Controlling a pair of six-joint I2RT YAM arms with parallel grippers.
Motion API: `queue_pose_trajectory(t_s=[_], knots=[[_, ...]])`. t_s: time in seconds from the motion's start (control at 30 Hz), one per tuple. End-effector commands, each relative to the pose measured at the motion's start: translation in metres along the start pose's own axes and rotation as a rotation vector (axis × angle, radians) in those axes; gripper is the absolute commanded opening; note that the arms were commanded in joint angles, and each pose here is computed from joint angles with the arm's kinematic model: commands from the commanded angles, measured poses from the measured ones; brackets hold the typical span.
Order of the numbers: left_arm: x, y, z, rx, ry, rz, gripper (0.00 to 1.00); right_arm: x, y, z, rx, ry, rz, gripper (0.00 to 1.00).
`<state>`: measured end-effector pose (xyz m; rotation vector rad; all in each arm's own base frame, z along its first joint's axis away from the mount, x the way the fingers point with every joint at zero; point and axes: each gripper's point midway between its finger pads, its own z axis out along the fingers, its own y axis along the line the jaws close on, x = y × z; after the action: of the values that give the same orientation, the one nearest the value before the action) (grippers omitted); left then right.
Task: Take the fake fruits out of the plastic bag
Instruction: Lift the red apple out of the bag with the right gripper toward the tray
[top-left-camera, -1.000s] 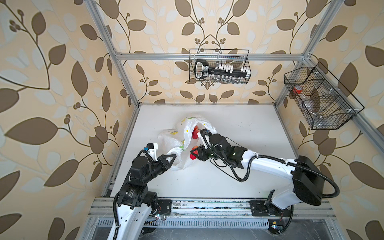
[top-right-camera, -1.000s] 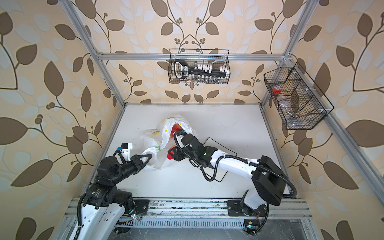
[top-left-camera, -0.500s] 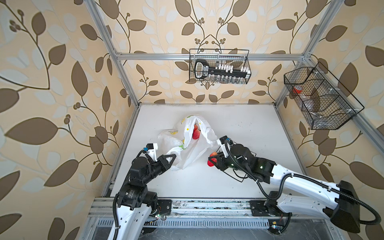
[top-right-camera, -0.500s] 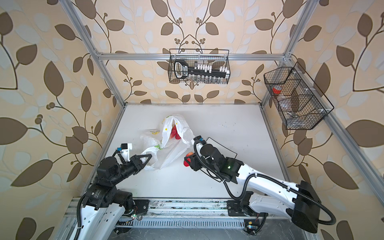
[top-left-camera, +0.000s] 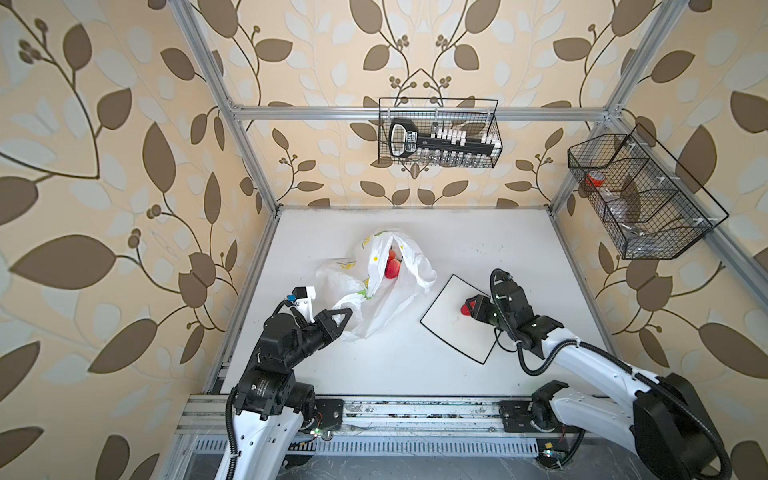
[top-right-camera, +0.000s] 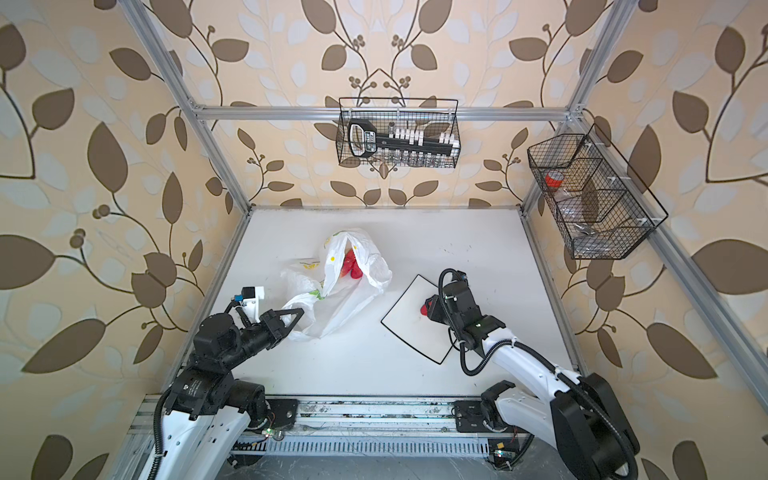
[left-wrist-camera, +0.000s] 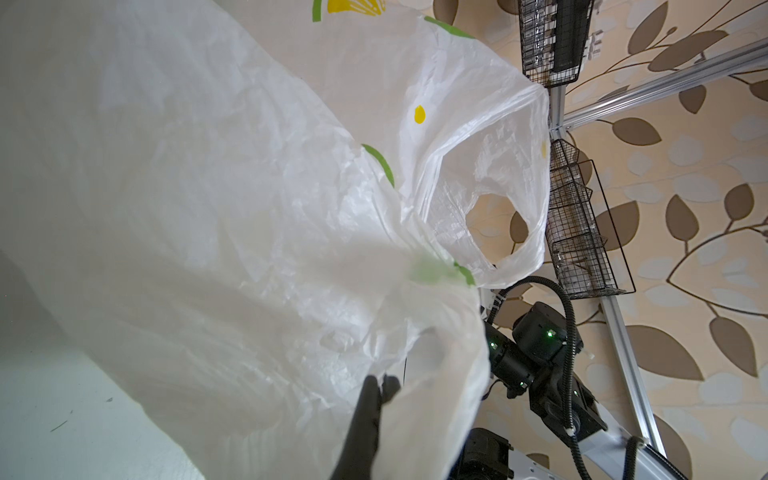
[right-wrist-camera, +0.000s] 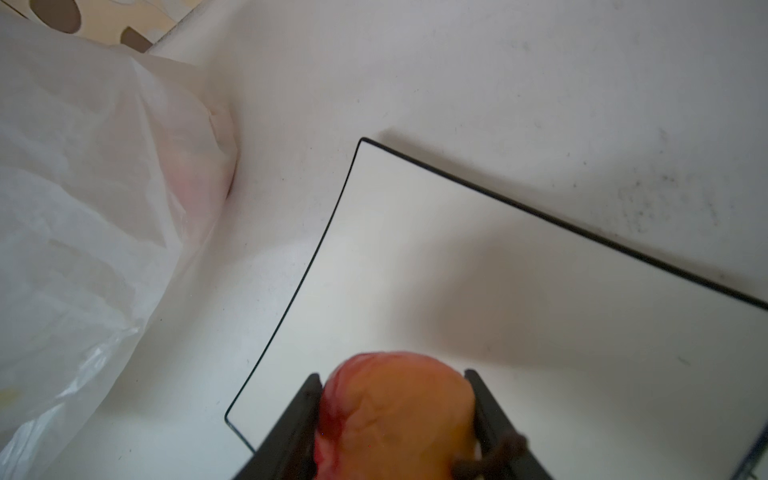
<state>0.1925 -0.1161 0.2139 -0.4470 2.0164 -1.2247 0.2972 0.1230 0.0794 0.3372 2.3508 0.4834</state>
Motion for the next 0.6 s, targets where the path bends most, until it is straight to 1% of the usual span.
queue_pose_trajectory(t_s=[0.0,0.1,0.27,0.53,0.57], knots=[[-0.002,-0.009,-0.003,0.016,-0.005,0.032,0.0,-0.022,0.017,0.012,-0.057,-0.069,-0.018,0.34],[-0.002,-0.008,-0.003,0.013,-0.003,0.03,0.0,-0.027,0.016,0.024,-0.051,-0.085,-0.028,0.34],[-0.002,-0.009,-0.003,0.016,0.0,0.031,0.0,-0.031,0.016,0.046,-0.05,-0.072,-0.04,0.35],[-0.001,-0.009,-0.004,0.016,0.002,0.03,0.0,-0.021,0.005,0.075,-0.004,-0.023,-0.023,0.38],[-0.001,-0.009,-0.004,0.015,0.0,0.049,0.0,-0.019,0.004,0.077,-0.001,-0.017,-0.023,0.39]])
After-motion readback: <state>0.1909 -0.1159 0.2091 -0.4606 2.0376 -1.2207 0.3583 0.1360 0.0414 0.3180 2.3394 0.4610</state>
